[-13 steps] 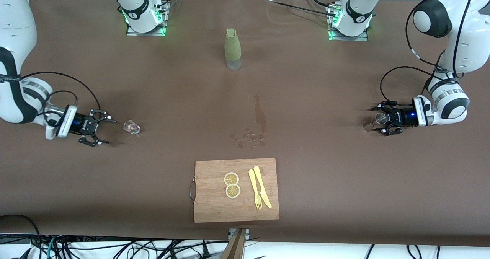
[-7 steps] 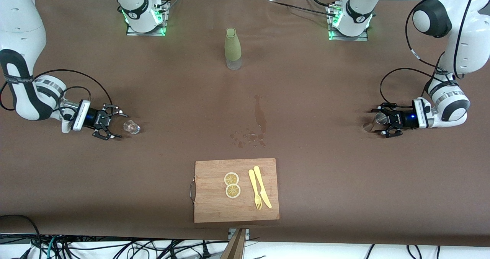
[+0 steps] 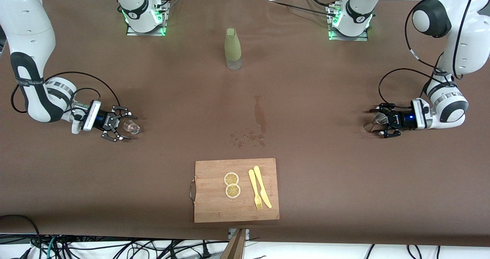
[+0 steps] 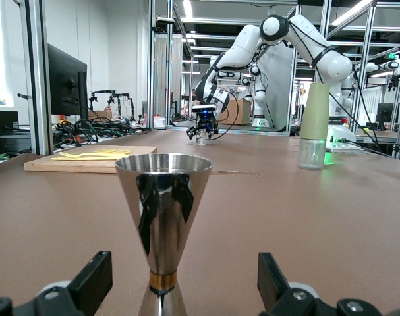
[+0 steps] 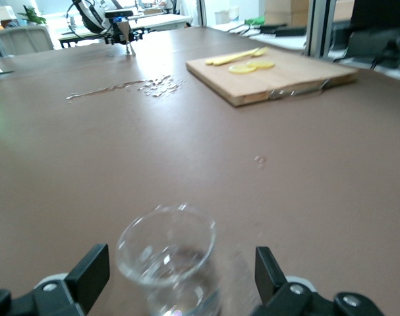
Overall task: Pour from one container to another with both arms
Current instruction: 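Lift the beaker with the right gripper while the left gripper lifts the jigger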
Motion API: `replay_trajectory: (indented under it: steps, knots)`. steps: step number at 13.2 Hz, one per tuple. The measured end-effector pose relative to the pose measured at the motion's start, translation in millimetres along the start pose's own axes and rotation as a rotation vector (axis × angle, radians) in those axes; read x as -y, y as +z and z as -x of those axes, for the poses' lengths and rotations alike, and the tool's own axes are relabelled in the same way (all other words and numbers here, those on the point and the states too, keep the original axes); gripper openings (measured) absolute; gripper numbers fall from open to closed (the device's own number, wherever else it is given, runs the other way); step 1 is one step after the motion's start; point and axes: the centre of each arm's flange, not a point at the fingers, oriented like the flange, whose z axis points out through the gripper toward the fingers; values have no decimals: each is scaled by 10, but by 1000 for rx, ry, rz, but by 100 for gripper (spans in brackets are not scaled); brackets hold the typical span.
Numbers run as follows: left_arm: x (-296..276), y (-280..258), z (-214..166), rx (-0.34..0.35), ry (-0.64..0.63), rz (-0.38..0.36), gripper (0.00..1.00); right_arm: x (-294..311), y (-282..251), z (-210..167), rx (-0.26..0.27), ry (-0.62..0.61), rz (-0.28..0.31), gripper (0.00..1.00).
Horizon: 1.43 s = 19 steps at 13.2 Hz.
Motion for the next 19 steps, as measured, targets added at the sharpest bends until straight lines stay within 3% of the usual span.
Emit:
replay_trajectory:
  steps: [6,7,8,9,12,13,14,19]
  knots:
    - [-14,-48,3,4,-1,-7,91,81,124,98,-4,-9,2,93]
    - [-15,-53,4,4,-1,-8,80,92,136,124,-4,-7,1,85]
    - [-16,-55,4,4,-1,-8,70,94,138,131,-4,-6,1,69]
    - [-16,-54,4,4,-1,-8,57,91,137,128,-5,-7,2,58]
    - [-15,-49,4,0,0,-8,24,73,143,93,-24,-10,1,32]
    - [-15,-45,5,-1,0,-8,21,70,154,68,-45,-9,0,22]
    - [-15,-45,6,-1,0,-8,21,70,165,46,-62,-9,-3,20]
    - [0,-6,1,-4,-2,-2,21,-27,173,-89,-101,7,-11,19]
